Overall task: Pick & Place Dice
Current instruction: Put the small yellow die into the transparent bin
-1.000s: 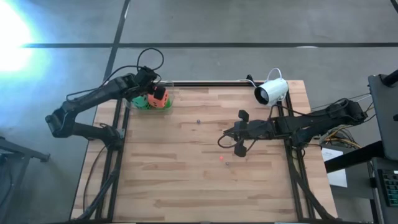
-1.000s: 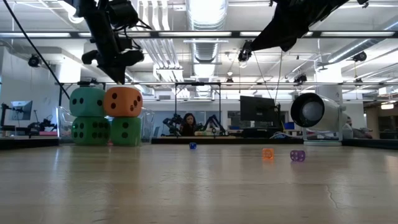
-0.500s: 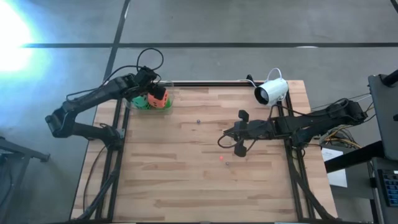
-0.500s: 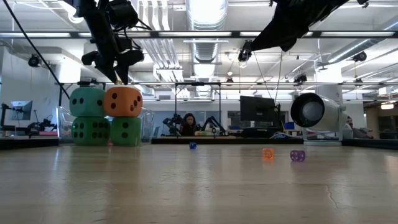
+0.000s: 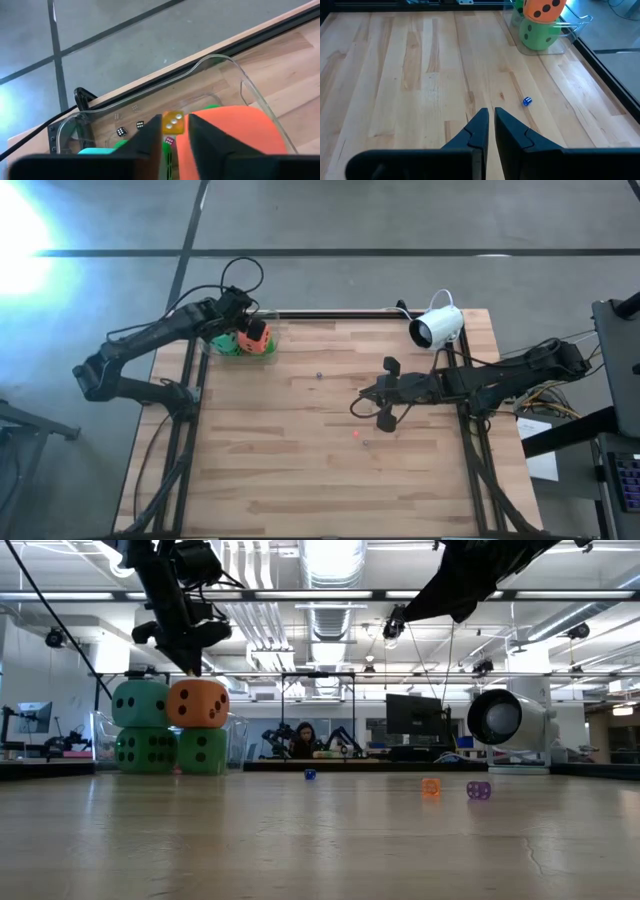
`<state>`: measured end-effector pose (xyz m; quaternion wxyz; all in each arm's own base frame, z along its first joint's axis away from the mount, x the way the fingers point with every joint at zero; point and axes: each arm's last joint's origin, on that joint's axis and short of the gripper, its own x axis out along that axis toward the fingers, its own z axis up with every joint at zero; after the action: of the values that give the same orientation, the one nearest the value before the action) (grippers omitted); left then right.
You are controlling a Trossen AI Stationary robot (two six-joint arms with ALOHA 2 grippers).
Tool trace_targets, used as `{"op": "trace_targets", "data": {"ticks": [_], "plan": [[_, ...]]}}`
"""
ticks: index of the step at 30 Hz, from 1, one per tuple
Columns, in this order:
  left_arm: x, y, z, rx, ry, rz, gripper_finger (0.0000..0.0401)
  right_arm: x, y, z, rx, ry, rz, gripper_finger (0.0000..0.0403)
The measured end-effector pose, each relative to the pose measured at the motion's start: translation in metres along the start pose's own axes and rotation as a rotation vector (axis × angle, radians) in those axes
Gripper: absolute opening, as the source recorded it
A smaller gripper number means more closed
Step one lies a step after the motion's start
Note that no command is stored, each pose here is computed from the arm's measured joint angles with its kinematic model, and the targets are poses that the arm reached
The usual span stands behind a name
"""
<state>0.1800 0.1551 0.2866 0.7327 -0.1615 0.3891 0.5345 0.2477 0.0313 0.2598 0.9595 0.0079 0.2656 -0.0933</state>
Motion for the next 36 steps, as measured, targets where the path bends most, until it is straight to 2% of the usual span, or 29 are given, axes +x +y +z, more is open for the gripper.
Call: {"op": "trace_targets", "data": {"ticks": [4,7,10,15,20,25,31,36], "plan": [[0.0000,0.0000,0.0000,0.000,0.000,0.000,0.0046,0.0000,0.0000,0.0001,0.000,0.000,0.000,0.0027],[0.0001,0.0000,-0.0001,-0.007,0.000,0.002,0.0047,0.0000,-0.0001,0.0000,0.000,0.000,0.000,0.0027],[0.0001,0.0002,-0.0004,-0.006,0.002,0.004,0.0088,0.0000,-0.0001,0.0001,0.001,0.000,0.000,0.0027],[0.0002,-0.0001,-0.0006,-0.008,0.006,-0.004,0.0181,0.0000,0.0000,0.0000,0.000,0.000,0.000,0.0027],[0.0003,-0.0003,-0.0009,-0.055,0.011,-0.009,0.0237,0.0001,-0.0001,-0.0001,0.000,0.001,0.000,0.0027],[0.0002,-0.0003,-0.0026,-0.072,0.034,-0.027,0.0258,0.0001,0.0000,0.0000,0.000,0.000,0.000,0.0027],[-0.0004,-0.0039,-0.0051,-0.076,0.097,-0.157,0.0260,0.0000,-0.0001,-0.0001,0.001,0.000,0.000,0.0027],[0.0002,-0.0016,-0.0064,-0.069,0.107,-0.130,0.0254,0.0000,0.0000,0.0000,0.001,0.000,0.000,0.0027]]}}
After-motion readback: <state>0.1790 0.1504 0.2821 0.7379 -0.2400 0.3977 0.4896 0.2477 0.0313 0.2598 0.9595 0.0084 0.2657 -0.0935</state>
